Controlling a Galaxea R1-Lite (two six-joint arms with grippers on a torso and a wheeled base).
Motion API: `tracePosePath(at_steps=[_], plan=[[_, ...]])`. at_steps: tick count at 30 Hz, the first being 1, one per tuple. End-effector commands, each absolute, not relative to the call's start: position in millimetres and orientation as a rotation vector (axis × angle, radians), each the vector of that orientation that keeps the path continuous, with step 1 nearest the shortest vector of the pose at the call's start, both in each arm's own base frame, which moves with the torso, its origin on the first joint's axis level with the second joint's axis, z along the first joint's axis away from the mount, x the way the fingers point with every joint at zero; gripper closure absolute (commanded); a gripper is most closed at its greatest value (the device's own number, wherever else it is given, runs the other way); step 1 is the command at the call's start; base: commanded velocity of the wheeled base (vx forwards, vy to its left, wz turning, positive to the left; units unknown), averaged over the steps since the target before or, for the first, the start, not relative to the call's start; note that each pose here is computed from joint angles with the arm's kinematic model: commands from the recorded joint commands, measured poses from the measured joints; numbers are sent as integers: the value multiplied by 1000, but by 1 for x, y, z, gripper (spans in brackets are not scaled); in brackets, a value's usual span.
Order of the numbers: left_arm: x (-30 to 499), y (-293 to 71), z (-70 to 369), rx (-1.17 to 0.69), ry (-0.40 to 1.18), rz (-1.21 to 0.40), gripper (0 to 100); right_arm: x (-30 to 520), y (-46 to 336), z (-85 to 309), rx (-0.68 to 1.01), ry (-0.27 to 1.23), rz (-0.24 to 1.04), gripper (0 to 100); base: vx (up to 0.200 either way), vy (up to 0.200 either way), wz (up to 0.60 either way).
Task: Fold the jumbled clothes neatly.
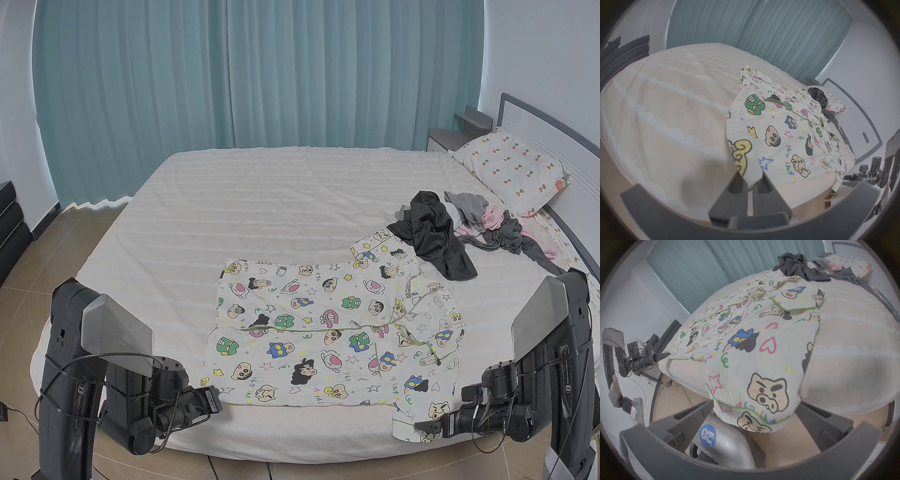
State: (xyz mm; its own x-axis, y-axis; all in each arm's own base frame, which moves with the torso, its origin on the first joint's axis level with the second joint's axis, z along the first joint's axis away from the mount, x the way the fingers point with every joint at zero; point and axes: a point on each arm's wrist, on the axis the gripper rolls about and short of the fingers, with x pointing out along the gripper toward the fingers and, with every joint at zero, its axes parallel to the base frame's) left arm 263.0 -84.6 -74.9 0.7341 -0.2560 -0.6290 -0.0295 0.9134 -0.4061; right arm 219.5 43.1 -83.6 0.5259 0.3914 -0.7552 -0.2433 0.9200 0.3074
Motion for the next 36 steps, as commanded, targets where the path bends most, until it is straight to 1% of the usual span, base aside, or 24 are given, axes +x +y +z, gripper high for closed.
tracePosePath(at_steps=[1,8,9,22,27,30,36], plan=[[264,-85,-73,-413,723,-136,100,224,43,-84,173,921,382,0,0,0,0],[263,-86,-73,-412,726,-136,100,224,41,-88,178,930,373,0,0,0,0],[263,-86,-73,-412,726,-136,100,225,41,-88,177,926,373,100,0,0,0],[259,-86,-73,-397,741,-141,100,216,39,-85,182,961,371,100,0,0,0],[255,-86,-73,-389,752,-139,100,207,35,-75,196,973,370,100,0,0,0],[255,-85,-71,-384,744,-133,100,203,31,-67,221,964,394,100,0,0,0],[252,-84,-67,-382,744,-132,100,204,28,-67,229,959,386,100,0,0,0]])
